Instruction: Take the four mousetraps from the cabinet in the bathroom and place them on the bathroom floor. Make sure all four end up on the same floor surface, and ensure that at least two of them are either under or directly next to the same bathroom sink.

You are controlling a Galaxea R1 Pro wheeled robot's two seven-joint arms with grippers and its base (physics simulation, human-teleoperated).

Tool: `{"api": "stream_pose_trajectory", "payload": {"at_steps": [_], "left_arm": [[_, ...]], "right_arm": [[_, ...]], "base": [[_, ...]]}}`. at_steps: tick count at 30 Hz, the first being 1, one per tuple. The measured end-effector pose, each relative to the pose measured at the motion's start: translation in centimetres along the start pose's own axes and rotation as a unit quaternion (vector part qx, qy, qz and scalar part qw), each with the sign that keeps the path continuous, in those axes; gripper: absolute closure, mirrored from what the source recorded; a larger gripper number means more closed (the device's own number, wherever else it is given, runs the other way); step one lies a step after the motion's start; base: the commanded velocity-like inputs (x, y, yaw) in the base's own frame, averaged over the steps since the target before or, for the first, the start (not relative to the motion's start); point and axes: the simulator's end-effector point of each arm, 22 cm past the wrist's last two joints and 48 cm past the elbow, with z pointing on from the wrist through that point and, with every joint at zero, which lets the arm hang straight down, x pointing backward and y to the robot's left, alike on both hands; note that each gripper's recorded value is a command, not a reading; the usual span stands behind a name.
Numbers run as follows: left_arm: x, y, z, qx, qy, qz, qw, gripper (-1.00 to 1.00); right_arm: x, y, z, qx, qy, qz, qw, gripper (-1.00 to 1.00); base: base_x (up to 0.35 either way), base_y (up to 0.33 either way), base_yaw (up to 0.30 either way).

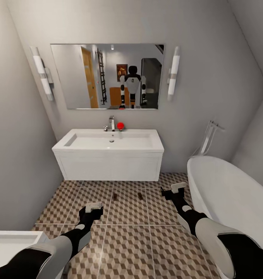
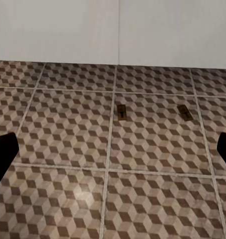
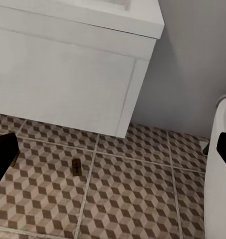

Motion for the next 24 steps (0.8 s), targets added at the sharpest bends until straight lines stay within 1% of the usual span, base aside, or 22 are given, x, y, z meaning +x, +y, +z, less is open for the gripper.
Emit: {"api": "stream_pose_trajectory", "payload": {"at_steps": [24], "left_arm": [[-1.8, 0.0, -0.5, 0.0, -0.015, -0.001, 0.9999, -1.0]], "right_arm": [[-2.0, -0.4, -0.4, 0.003, -0.015, -0.001, 0.9999, -1.0]], "base": [[0.0, 0.0, 0.0]]}}
